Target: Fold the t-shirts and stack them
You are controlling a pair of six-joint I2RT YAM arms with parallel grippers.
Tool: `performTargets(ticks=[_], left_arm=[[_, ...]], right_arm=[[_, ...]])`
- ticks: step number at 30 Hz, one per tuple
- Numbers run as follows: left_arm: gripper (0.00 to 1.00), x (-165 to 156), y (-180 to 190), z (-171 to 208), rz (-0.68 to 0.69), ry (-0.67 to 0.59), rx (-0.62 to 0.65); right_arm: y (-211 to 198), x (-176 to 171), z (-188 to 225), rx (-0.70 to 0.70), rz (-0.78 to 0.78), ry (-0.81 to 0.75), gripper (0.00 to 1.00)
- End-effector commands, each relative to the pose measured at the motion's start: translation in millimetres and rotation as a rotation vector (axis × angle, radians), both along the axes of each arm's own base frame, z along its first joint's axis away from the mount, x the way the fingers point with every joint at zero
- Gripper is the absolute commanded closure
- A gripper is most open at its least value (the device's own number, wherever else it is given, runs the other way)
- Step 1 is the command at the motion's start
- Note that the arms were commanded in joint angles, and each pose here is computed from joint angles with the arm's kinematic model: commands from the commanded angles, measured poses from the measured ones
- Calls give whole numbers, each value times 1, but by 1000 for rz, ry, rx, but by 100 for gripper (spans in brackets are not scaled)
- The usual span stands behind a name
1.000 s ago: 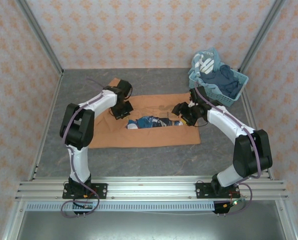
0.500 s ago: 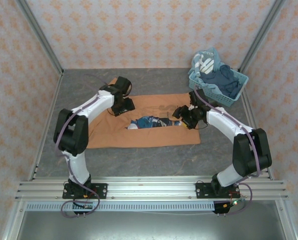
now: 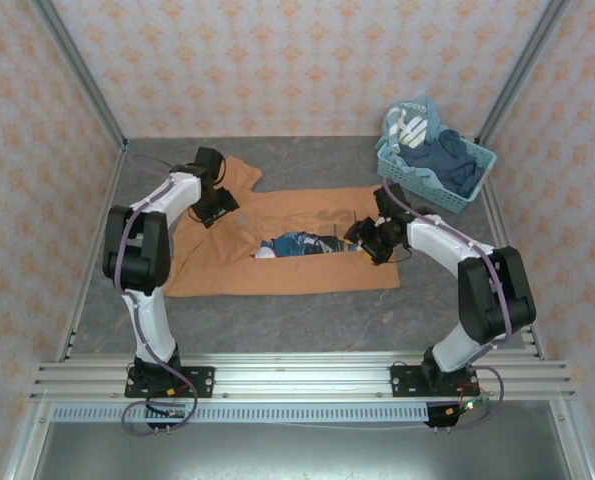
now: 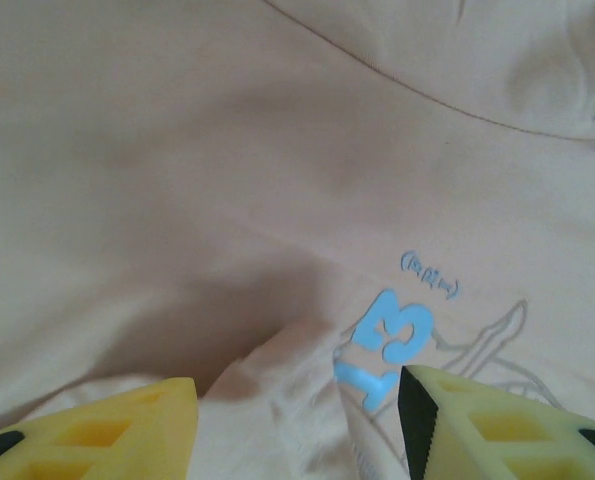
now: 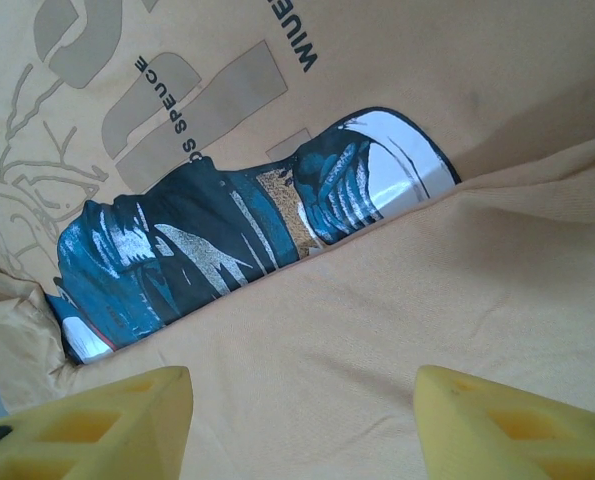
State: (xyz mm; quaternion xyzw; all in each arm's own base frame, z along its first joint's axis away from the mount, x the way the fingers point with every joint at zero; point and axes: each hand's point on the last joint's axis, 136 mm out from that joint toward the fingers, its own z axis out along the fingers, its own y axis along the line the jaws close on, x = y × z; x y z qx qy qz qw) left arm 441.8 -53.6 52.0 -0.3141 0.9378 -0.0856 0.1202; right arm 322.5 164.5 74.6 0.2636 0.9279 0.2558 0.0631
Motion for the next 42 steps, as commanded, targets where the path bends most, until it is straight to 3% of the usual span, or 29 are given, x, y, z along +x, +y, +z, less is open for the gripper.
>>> performTargets(ticks=[1, 7, 13, 16, 20, 21, 25, 30, 34, 42], left_arm=[[46, 3, -5, -7, -4, 37, -10], [64, 4, 1, -18, -14, 61, 40], [79, 0, 31, 19, 48, -4, 210], [77, -2, 34, 29, 48, -16, 226], [53, -7, 28, 45, 44, -46, 218], [50, -10, 23, 54, 39, -69, 212], [53, -20, -15, 62, -24, -95, 146], [62, -35, -69, 38, -133, -43, 69], [62, -43, -79, 11, -176, 50, 105], [64, -44, -102, -14, -289, 96, 123]], right_arm=[[-3, 4, 1, -21, -14, -7, 40], [-21, 3, -7, -70, -49, 10, 41], [-48, 3, -25, -136, -113, 65, 47], [-59, 4, -37, -161, -144, 103, 51], [-72, 3, -50, -196, -180, 148, 55], [-73, 3, -52, -198, -184, 154, 56], [-79, 3, -51, -229, -192, 154, 59], [-88, 0, -46, -282, -203, 149, 62], [-88, 0, -41, -275, -201, 142, 62], [-86, -1, -35, -263, -195, 133, 61]])
